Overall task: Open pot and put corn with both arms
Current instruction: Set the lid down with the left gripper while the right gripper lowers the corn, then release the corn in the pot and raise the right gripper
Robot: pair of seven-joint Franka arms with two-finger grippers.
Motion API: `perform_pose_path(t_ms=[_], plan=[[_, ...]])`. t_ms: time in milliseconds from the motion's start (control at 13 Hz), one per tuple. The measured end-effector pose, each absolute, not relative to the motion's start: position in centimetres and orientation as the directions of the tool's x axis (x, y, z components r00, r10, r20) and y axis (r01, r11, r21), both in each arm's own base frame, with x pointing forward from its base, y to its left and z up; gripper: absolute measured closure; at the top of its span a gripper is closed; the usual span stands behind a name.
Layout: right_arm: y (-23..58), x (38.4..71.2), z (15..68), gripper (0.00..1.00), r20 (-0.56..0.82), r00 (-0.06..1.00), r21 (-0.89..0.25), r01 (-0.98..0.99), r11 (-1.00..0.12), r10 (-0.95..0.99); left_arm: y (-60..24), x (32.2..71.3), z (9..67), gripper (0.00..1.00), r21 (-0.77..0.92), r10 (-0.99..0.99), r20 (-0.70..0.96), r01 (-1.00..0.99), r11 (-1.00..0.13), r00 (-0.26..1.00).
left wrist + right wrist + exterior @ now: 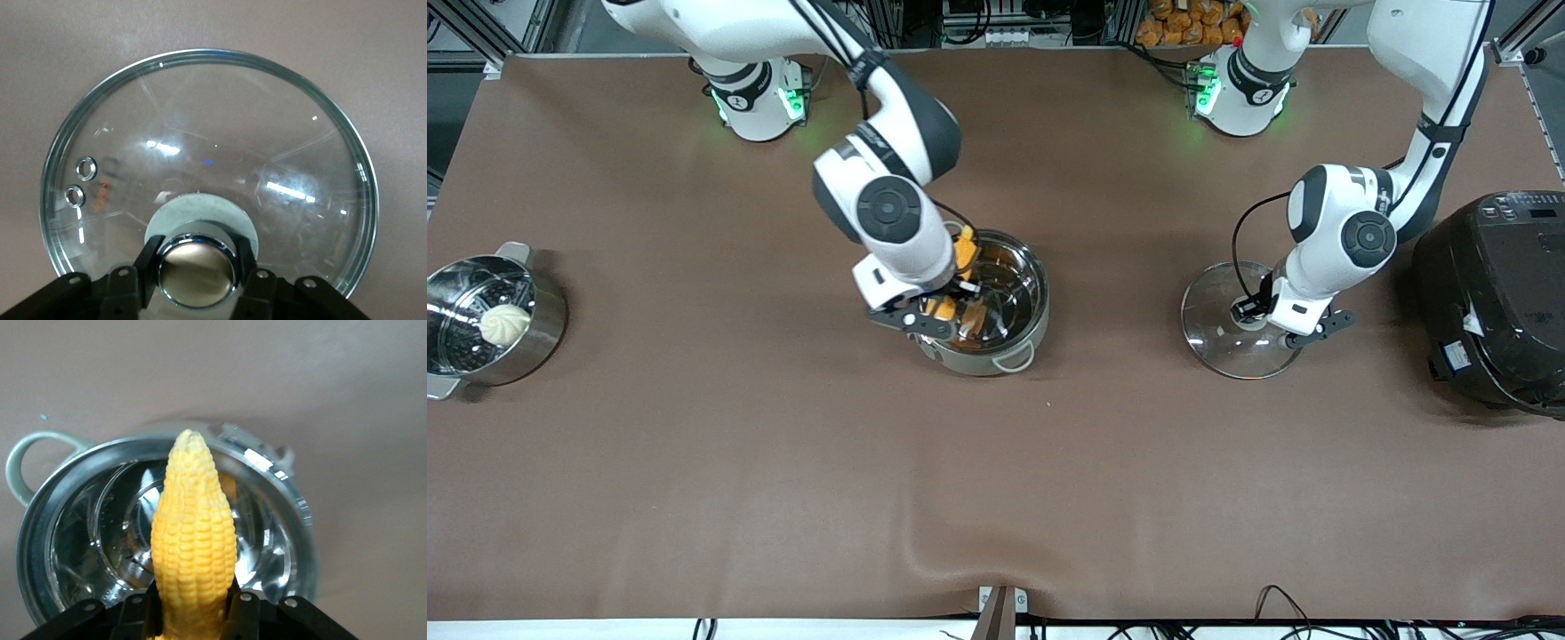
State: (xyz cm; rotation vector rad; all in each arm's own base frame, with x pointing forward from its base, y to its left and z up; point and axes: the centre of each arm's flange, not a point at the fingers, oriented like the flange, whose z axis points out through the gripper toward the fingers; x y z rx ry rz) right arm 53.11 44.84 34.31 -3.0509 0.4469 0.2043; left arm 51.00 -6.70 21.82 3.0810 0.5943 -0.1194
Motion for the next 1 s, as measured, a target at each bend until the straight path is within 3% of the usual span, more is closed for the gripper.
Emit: perform_pose_path(t_ms=[77, 385, 538, 846, 1000], plan=[[45.8, 52.7, 33.4, 0.66, -0.133, 0.948, -0.039, -0.296, -0.954, -0.289, -6.8, 51.4, 22.1, 0.43, -0.008, 0.371, -0.067, 0.371, -0.929, 0.926], [46.7, 52.4, 31.2, 0.66, -0.111, 0.949, -0.028, -0.299, -0.954, -0.294, -7.1, 54.4, 26.0, 0.01, 0.012, 0.371, -0.027, 0.371, -0.929, 0.928], [46.6, 52.6, 31.0, 0.49, -0.108, 0.949, -0.022, -0.300, -0.954, -0.296, -7.2, 56.6, 30.2, 0.00, -0.005, 0.371, -0.050, 0.371, -0.929, 0.927], [46.7, 52.7, 31.2, 0.04, -0.103, 0.949, -0.028, -0.303, -0.953, -0.298, -7.5, 59.9, 40.2, 0.00, -0.024, 0.371, -0.077, 0.371, -0.928, 0.925], [46.7, 53.0, 31.7, 0.00, -0.098, 0.937, -0.035, -0.339, -0.940, -0.335, -7.6, 60.5, 43.2, 0.00, -0.021, 0.371, -0.070, 0.370, -0.929, 0.926]])
